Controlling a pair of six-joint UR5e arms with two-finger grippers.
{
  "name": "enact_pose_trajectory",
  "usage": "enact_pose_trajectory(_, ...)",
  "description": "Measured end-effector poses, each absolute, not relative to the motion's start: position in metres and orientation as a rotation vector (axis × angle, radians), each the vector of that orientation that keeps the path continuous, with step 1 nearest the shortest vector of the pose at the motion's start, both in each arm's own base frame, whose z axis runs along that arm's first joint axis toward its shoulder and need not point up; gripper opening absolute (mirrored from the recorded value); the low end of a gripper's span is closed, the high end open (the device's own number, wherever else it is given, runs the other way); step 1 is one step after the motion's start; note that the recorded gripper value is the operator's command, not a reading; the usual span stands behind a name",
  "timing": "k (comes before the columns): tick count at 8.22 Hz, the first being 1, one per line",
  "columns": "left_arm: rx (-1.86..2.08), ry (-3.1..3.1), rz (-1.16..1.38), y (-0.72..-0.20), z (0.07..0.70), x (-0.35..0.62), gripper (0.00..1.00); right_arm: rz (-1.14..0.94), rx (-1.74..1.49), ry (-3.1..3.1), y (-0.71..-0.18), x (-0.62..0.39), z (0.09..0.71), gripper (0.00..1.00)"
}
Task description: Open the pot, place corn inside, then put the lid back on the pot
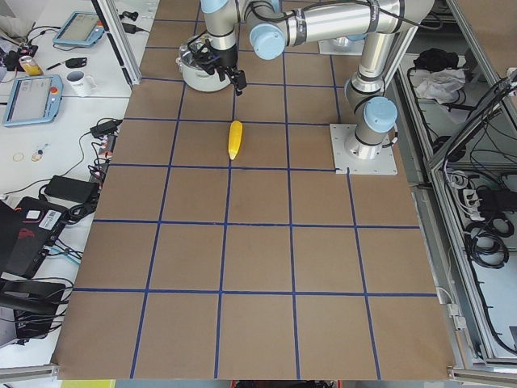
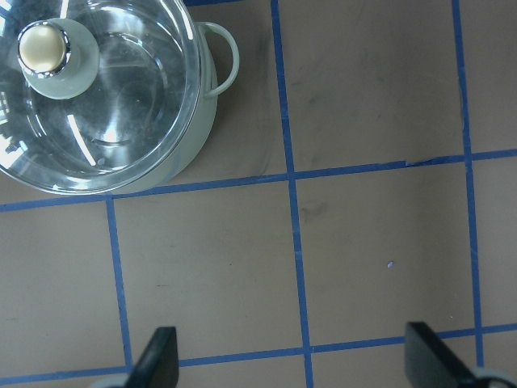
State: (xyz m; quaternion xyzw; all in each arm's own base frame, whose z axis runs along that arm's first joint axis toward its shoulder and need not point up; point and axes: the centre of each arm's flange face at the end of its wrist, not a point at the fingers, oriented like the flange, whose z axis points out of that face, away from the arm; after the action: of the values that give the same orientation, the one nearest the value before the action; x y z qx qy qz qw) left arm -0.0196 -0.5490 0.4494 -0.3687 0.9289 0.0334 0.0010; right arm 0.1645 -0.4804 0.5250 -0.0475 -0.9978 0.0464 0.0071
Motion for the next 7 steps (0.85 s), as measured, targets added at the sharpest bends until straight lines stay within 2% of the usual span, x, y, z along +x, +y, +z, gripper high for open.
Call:
enact_pose_trajectory(3,-1.556,2.741,0.019,-0.562,0.408,0.006,1.00,0.175,-0.091,-3.095,-0.549,0.190,0.511,1.00)
enact_pose_trajectory(5,-1.775,2.588,0.050,-0.566,0.390,0.011,1.00,0.250,-0.106,-3.109,-0.597,0.226,0.481,1.00)
enact_pose_trajectory(7,-1.882,2.501,0.067,-0.570,0.381,0.012,1.00,0.313,-0.171,-3.126,-0.619,0.268,0.446,1.00)
